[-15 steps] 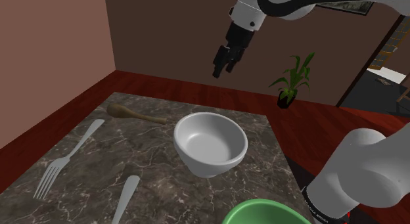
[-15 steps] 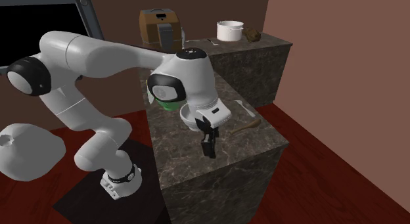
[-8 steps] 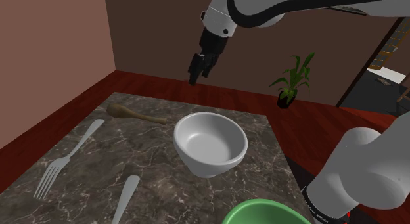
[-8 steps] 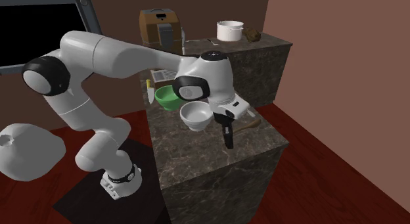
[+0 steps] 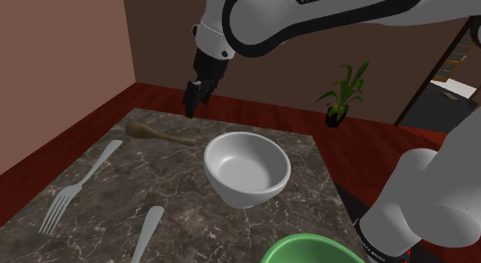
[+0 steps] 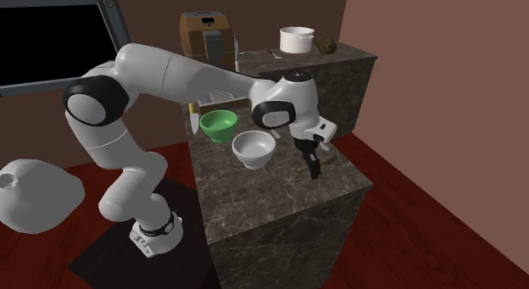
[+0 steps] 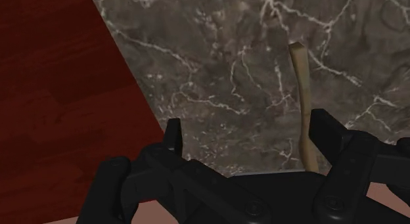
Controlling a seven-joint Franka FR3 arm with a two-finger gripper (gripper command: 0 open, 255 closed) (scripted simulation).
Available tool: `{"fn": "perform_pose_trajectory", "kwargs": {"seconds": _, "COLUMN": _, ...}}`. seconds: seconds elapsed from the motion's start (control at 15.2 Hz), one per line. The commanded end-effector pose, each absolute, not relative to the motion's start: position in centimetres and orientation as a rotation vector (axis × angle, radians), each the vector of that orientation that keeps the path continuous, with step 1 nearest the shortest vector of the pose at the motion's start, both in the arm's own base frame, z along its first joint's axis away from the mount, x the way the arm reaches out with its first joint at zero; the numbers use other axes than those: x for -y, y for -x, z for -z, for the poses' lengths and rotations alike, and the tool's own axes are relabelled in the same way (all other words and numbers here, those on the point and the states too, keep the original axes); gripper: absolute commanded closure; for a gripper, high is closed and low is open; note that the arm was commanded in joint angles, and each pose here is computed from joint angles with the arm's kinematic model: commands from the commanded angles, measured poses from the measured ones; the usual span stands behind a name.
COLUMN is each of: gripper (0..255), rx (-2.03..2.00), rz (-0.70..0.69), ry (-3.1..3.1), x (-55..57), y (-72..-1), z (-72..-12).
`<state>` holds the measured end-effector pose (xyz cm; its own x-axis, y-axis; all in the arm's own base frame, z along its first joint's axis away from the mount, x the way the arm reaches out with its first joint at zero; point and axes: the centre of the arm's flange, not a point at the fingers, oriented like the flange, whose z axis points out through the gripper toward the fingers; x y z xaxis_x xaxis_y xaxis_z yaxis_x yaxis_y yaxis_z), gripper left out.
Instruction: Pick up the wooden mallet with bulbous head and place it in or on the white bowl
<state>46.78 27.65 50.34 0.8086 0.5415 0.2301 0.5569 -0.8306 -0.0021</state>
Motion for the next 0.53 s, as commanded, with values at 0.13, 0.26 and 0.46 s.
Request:
{"fn": "perform_pose_trajectory", "kwargs": {"seconds": 0.13, "gripper": 0, "rx": 1.018, "rz": 0.351, "ry": 2.873, "x": -32.3, "y": -47.2, "z": -48.9}}
{"fn": "perform_pose_trajectory", "kwargs": {"seconds": 0.26, "gripper": 0, "rx": 1.082, "rz": 0.356, "ry": 2.848, "x": -34.7, "y": -47.2, "z": -48.0}}
{"fn": "perform_pose_trajectory", "kwargs": {"seconds": 0.46, "gripper": 0, "rx": 1.134, "rz": 0.360, "ry": 2.826, "x": -36.8, "y": -47.3, "z": -46.8}}
